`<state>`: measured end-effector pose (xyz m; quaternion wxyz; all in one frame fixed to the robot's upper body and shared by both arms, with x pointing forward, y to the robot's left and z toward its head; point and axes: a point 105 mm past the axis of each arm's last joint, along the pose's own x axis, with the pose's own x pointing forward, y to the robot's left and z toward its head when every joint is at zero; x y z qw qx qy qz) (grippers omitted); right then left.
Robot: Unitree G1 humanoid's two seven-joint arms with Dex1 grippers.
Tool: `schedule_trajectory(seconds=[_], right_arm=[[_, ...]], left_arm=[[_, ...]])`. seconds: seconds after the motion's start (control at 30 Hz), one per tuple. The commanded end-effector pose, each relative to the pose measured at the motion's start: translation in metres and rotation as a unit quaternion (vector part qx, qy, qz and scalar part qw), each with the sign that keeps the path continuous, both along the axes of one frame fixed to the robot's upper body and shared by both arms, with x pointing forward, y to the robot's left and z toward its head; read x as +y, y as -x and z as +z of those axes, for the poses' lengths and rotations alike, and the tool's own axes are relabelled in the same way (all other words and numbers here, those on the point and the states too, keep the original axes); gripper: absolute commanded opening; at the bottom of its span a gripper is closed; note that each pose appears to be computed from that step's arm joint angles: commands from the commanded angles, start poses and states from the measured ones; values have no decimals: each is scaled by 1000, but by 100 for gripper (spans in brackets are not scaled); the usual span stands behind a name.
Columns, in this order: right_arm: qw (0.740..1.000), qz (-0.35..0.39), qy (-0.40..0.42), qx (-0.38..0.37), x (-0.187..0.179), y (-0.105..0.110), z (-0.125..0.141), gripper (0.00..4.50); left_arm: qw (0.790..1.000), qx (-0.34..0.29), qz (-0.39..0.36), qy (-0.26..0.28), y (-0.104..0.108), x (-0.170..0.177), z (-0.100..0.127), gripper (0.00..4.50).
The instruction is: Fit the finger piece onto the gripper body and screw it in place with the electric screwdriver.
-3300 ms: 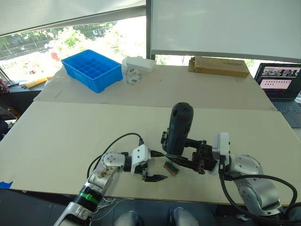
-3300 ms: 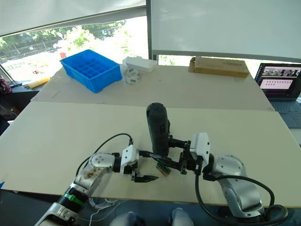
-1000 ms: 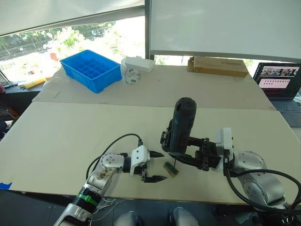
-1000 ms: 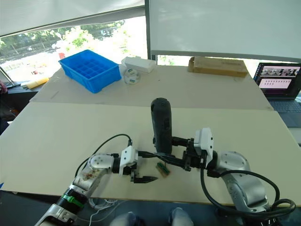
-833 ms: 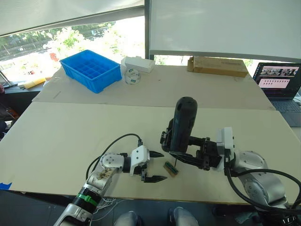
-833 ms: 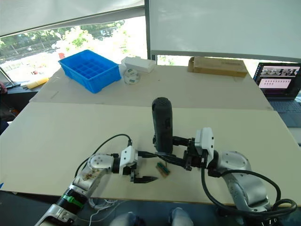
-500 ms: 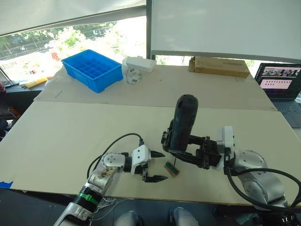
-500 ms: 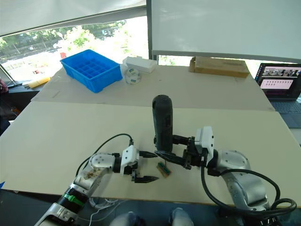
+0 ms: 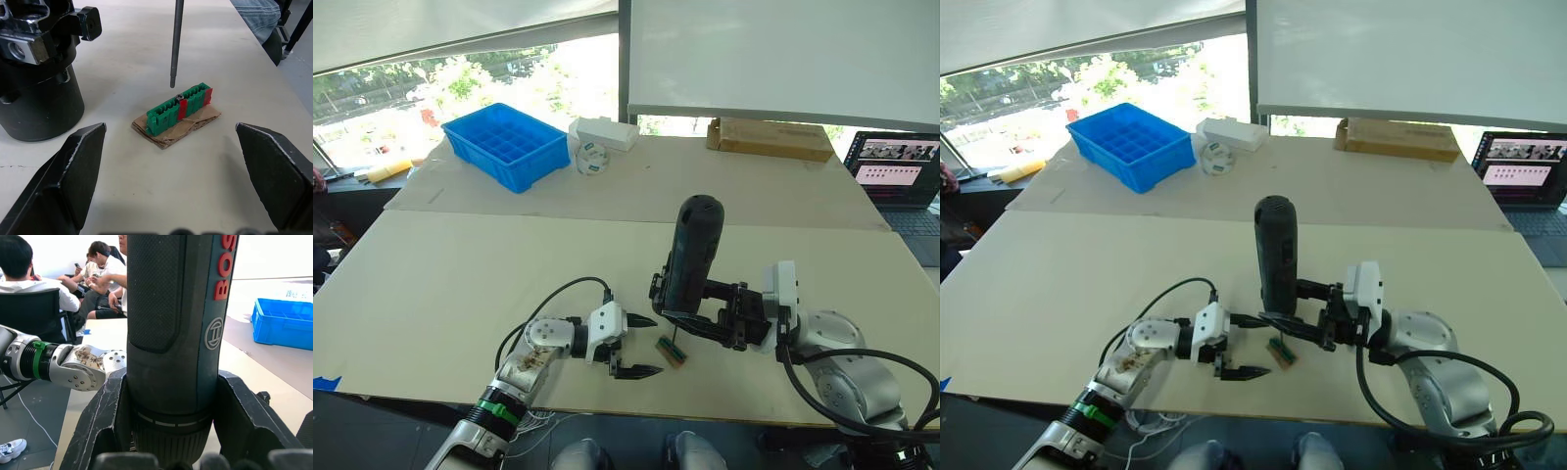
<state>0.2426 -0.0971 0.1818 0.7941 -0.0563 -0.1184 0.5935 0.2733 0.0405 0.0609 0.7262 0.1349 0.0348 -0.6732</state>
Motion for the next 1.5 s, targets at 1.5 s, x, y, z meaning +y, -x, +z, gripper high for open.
schedule_trajectory(seconds=[1.5], right_arm=[[1000,-4,-5,-13,-4,1,-1,191]], left_arm=[[1000,27,2,-16,5,0,-13,448]])
